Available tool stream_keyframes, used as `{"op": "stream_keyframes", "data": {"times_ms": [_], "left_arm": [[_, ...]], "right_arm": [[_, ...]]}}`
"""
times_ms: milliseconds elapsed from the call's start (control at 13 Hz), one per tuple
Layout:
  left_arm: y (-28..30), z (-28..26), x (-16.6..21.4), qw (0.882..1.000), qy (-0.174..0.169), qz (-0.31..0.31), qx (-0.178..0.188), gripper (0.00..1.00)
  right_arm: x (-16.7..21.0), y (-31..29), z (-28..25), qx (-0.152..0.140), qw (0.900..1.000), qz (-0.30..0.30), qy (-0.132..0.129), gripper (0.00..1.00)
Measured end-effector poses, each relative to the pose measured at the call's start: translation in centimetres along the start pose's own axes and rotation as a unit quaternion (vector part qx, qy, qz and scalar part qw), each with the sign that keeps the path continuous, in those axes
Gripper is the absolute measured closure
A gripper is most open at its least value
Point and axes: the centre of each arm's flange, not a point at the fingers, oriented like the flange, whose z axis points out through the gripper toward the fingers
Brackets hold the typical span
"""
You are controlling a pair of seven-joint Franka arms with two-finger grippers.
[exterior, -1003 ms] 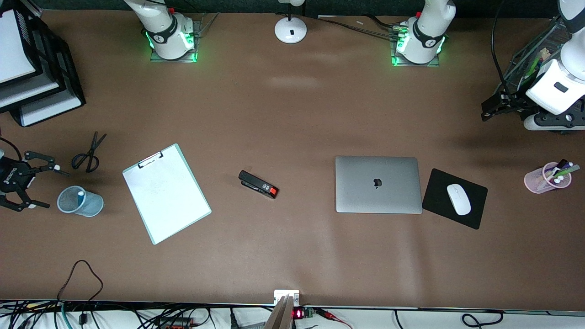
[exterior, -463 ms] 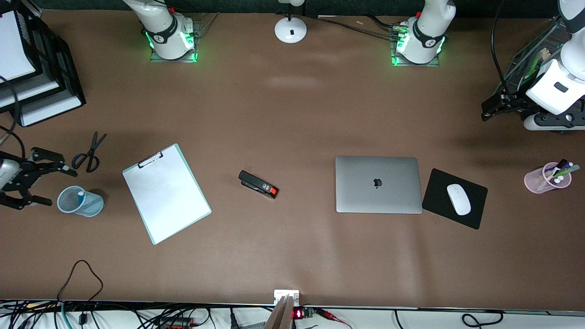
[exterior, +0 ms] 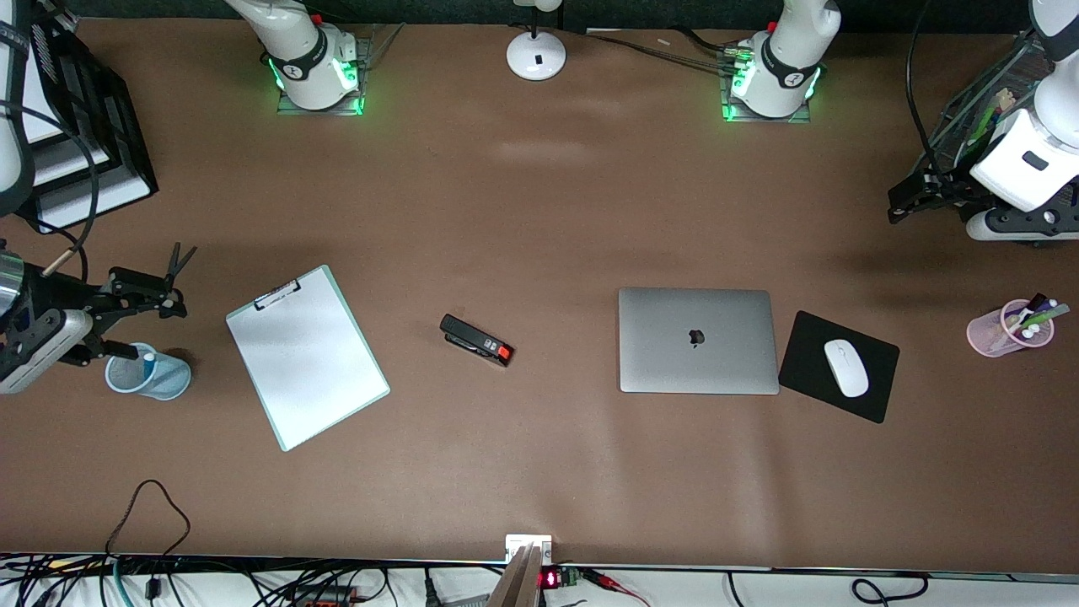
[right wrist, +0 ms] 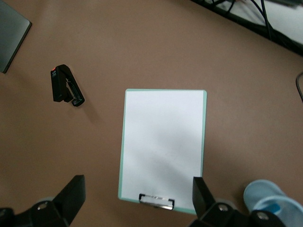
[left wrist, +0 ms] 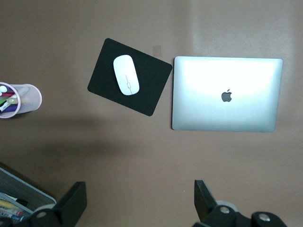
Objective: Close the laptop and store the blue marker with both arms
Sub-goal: 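Lower the marker into the pen cup and open the right gripper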
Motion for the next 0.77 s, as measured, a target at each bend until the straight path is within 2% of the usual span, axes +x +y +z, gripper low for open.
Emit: {"op": "stream_keyframes", "data": {"times_ms": [232,540,772], "left_arm": [[0.0,0.0,0.0,1.0,0.0,0.0,0.0,0.0],[0.0,0.0,0.0,1.0,0.0,0.0,0.0,0.0],[0.0,0.0,0.0,1.0,0.0,0.0,0.0,0.0]], "right_arm": [[0.4,-1.6,-1.6,0.001,0.998,0.055,-0.014,0.0],[1.6,-4.1,-0.6,-0.016,0.994,0.101,-0.049,0.0],[2.1,-5.7,-0.9,-0.049,0.989,0.114,-0.075,0.0]]}}
